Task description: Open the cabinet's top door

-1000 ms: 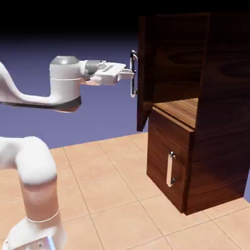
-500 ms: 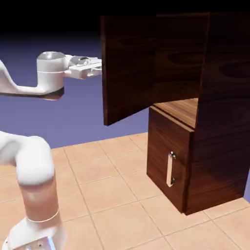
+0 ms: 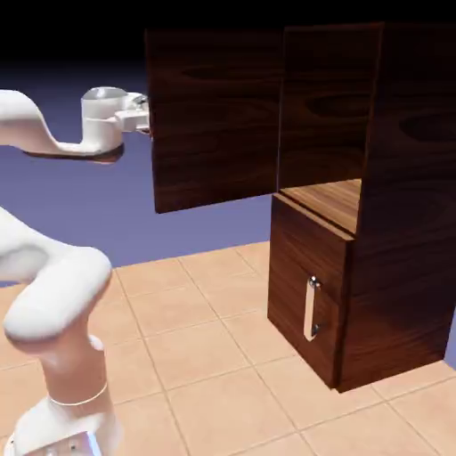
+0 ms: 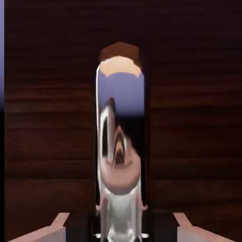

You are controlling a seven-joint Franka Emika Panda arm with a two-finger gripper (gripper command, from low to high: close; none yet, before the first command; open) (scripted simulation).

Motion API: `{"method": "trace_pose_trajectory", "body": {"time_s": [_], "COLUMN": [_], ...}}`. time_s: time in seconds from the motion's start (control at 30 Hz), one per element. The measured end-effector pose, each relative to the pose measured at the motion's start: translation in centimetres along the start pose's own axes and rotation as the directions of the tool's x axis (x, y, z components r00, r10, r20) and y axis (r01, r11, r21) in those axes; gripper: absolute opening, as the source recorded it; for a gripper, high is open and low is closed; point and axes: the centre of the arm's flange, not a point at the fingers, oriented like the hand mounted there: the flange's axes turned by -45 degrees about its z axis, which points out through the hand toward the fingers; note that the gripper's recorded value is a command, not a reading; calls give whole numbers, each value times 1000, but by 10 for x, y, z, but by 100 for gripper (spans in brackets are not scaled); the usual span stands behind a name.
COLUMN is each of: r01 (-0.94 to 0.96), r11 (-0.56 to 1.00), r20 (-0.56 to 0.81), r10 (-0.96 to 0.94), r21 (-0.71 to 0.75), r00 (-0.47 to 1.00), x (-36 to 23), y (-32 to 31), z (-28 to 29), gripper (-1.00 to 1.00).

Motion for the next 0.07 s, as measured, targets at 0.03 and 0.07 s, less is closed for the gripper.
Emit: {"method": "trace_pose_trajectory", "body": {"time_s": [0.03, 0.07], "r01": [0, 0], "r11": [1000, 999], "r20": [0, 0], "r10": [0, 0], "r21": [22, 35], "r00": [1000, 1000], "x": [0, 0], "y": [3, 5], "z": [-5, -9], "gripper": [-100, 100]}}
